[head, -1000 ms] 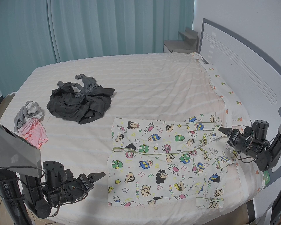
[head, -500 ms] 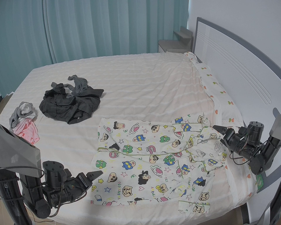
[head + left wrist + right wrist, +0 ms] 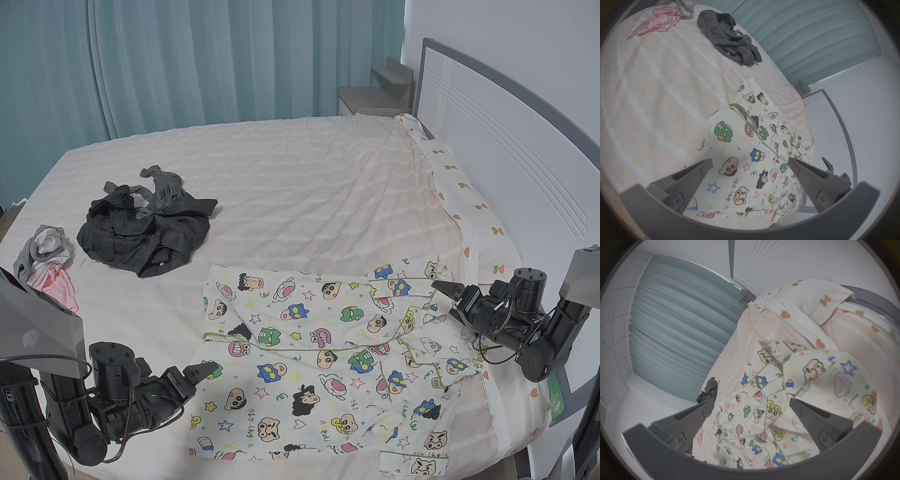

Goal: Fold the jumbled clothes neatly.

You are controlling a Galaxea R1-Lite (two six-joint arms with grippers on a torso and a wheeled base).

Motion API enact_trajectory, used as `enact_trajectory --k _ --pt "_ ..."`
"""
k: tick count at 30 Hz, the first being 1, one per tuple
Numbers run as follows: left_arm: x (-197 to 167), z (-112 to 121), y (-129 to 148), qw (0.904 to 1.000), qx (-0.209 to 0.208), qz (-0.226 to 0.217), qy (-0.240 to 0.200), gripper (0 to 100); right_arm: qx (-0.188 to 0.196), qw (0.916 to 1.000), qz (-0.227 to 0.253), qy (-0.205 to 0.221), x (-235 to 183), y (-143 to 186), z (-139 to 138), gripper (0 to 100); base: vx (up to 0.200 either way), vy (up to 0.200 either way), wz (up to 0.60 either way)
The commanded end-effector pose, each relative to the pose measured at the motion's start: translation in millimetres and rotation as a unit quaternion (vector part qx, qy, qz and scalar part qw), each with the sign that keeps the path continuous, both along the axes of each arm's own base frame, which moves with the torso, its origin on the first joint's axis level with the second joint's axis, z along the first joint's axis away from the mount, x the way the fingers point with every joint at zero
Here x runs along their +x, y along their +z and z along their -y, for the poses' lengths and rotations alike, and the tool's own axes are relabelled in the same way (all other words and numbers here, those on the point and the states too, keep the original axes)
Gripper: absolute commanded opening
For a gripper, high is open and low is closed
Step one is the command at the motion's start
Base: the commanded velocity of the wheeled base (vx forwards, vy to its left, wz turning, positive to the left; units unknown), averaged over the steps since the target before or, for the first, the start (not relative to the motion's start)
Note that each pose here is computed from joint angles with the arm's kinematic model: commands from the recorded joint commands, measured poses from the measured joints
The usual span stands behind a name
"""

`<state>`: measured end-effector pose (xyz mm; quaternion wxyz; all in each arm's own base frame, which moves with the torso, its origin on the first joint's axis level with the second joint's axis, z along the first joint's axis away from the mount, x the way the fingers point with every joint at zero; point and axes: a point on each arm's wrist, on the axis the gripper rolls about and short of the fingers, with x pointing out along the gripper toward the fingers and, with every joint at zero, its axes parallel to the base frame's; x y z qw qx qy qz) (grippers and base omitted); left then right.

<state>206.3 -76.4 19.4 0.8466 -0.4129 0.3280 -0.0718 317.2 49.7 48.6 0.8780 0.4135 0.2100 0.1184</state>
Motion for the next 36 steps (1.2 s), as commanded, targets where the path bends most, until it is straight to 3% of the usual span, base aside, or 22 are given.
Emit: enact_trajectory --k 1,5,17,26,36 --pt "-2.0 -0.6 -0.7 1.0000 0.001 -0.001 -0.001 100 0.024 0.9997 0.006 0.002 11.6 0.3 -8.0 100 0.000 0.000 0.00" --pt "-2.0 -0.7 -1.1 1.0000 0.001 -0.001 -0.001 100 0.059 0.9983 -0.002 0.001 25.5 -5.1 -16.1 100 0.000 0.000 0.00" --pt "-1.6 -0.9 -4.4 1.0000 0.004 -0.008 0.001 100 0.049 0.9985 -0.015 0.017 45.6 -30.3 -56.3 100 0.000 0.000 0.00" --pt "-0.4 -1.3 -7.3 0.9998 0.011 -0.012 0.010 100 0.005 0.9979 -0.040 -0.051 80.4 -44.7 -63.9 100 0.000 0.000 0.00" --pt "-0.4 -1.4 -7.6 0.9998 0.012 -0.012 0.010 100 -0.059 0.9947 -0.031 -0.079 90.8 -61.8 -66.6 100 0.000 0.000 0.00"
